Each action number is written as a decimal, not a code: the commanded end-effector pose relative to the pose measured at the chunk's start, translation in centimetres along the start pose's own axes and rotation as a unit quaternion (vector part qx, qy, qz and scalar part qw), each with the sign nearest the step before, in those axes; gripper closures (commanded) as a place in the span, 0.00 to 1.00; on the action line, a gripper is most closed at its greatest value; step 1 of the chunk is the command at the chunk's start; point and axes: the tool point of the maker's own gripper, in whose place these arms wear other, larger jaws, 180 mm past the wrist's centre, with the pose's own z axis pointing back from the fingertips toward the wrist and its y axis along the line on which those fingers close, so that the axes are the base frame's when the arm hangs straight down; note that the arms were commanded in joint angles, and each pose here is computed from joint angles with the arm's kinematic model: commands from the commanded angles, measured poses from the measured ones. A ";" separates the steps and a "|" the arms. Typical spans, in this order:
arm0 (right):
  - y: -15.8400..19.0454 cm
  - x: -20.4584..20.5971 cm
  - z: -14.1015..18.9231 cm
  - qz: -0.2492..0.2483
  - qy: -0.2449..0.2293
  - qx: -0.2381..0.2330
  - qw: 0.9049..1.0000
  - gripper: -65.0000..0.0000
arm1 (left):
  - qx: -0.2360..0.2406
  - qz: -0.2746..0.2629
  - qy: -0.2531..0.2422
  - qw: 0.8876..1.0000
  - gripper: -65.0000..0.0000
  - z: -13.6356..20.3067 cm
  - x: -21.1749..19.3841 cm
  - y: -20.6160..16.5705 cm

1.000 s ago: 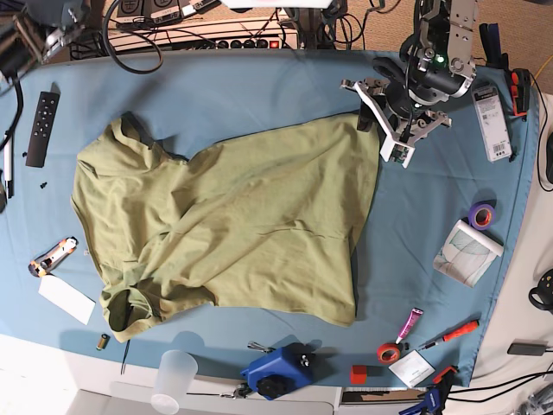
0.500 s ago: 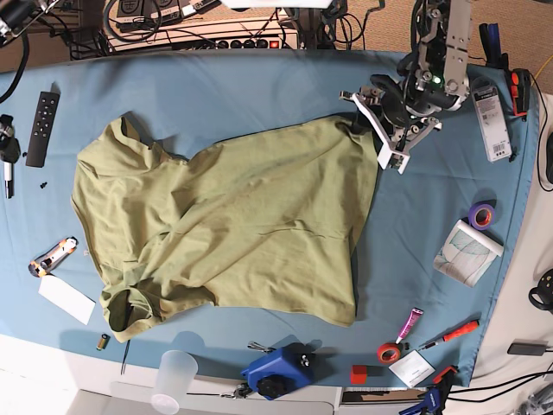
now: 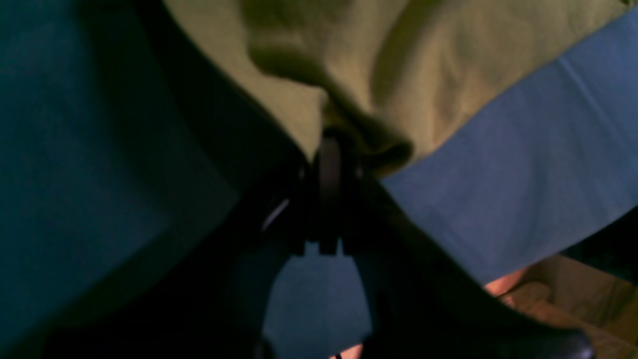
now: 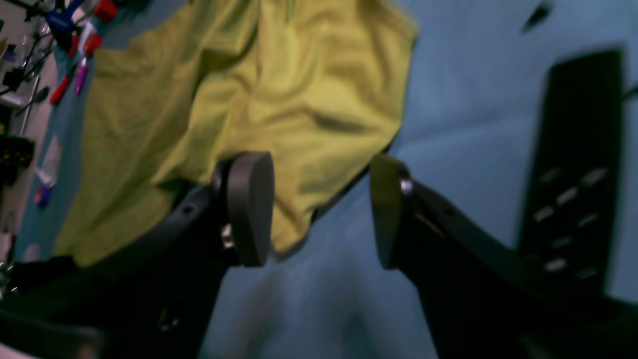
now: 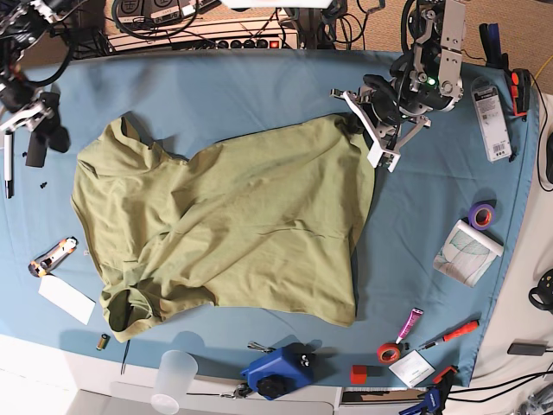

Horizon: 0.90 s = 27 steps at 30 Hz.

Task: Layout the t-shirt on the table in an organized manner, then fold the t-shirt properly
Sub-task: 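Grasp the shirt's shoulder edge with both grippers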

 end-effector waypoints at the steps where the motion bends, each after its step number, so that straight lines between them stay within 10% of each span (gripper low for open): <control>1: 0.3 1.0 0.4 0.011 -0.017 0.005 1.000 0.52 | -0.001 -0.005 -0.004 1.000 0.97 0.2 0.3 0.0; 27: 2.8 -4.0 -6.5 0.043 0.087 -0.005 0.995 0.52 | -0.004 -0.009 -0.007 1.000 0.97 0.2 0.4 -0.1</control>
